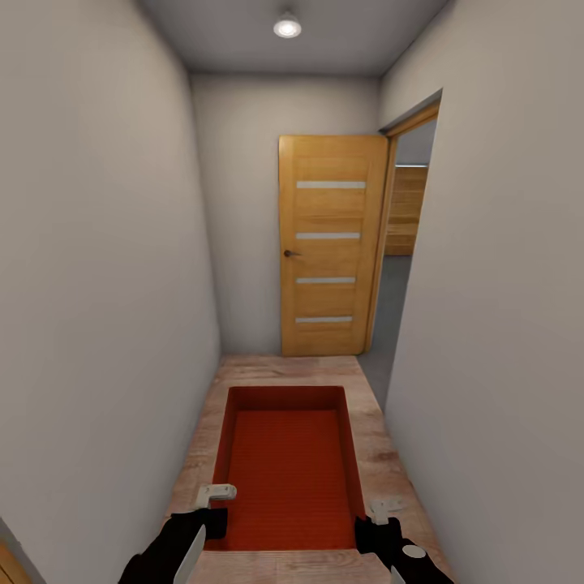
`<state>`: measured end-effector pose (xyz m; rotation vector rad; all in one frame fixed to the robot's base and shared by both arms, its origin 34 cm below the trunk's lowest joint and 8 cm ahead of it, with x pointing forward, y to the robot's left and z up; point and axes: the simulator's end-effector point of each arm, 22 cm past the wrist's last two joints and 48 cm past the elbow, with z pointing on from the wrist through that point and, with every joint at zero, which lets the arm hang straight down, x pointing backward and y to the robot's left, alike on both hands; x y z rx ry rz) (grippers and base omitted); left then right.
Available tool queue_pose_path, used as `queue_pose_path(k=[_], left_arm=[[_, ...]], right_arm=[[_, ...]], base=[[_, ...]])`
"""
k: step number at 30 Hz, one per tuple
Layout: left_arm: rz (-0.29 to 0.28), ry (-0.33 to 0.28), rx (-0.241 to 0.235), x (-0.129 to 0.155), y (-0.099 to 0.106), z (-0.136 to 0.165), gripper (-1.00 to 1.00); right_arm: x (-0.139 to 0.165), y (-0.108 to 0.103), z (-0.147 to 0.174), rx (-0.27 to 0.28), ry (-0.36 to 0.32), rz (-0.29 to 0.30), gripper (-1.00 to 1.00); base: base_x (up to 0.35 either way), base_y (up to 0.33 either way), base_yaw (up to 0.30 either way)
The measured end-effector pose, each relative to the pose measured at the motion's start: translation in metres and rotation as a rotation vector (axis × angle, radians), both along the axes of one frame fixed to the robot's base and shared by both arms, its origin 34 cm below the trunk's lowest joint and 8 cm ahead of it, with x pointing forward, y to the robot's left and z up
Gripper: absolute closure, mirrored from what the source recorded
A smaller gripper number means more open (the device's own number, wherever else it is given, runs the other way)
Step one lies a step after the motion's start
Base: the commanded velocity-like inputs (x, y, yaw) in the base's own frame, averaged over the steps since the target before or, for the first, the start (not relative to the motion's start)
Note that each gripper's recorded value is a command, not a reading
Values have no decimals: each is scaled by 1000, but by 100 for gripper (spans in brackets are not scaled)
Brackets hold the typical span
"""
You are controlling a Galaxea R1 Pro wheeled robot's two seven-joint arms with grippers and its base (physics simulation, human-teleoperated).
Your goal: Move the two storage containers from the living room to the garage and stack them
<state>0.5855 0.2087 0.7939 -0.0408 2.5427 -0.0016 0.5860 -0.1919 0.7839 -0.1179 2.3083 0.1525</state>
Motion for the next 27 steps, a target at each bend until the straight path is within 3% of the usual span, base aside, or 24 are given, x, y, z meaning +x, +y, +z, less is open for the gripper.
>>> queue_pose_path(k=[27], left_arm=[[0,0,0,0,0,0,100]], right_arm=[[0,0,0,-1,0,-1,100]], base=[[326,0,0]])
